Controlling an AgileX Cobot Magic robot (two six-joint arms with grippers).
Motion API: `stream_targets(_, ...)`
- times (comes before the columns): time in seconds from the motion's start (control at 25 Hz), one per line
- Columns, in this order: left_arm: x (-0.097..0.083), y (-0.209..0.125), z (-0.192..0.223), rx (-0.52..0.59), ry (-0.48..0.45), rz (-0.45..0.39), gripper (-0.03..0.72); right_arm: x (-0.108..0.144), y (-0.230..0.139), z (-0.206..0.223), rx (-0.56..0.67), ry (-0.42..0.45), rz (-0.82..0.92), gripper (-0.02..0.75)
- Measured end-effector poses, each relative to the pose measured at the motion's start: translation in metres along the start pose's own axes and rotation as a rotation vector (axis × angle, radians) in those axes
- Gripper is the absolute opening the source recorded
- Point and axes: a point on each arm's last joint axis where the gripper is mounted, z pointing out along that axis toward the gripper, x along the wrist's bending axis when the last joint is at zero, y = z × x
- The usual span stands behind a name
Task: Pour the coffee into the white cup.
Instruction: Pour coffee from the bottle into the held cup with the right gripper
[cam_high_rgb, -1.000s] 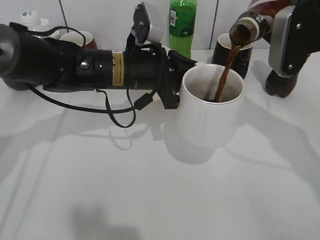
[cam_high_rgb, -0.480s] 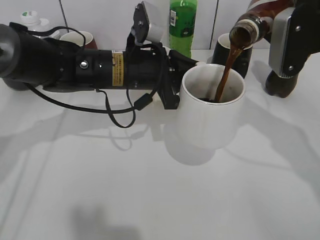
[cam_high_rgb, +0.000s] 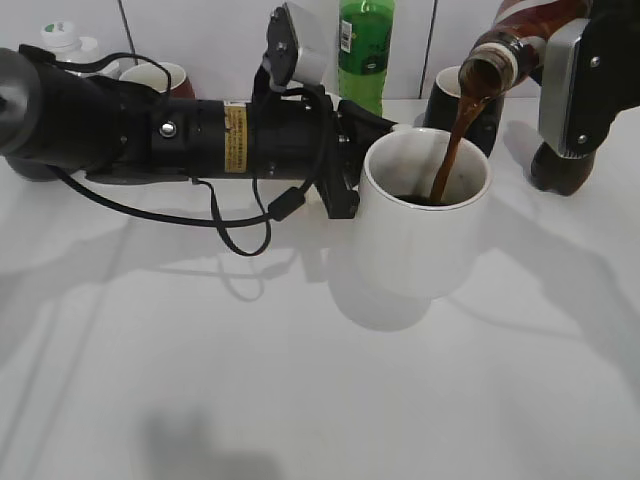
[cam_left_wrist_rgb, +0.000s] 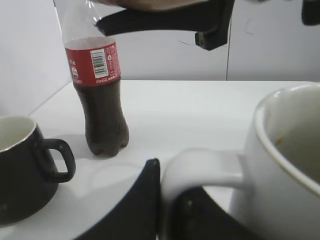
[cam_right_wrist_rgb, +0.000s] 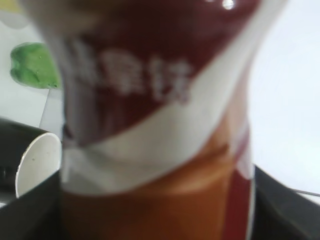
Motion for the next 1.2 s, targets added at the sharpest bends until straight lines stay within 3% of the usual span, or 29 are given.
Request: stream_targets(1.2,-0.0037,-0.0001,0.0000,0.001,-0.041,0.022,0.036,-0.0019,0.0016,-0.0006,-0.015,-0.014,-0.025,0.527)
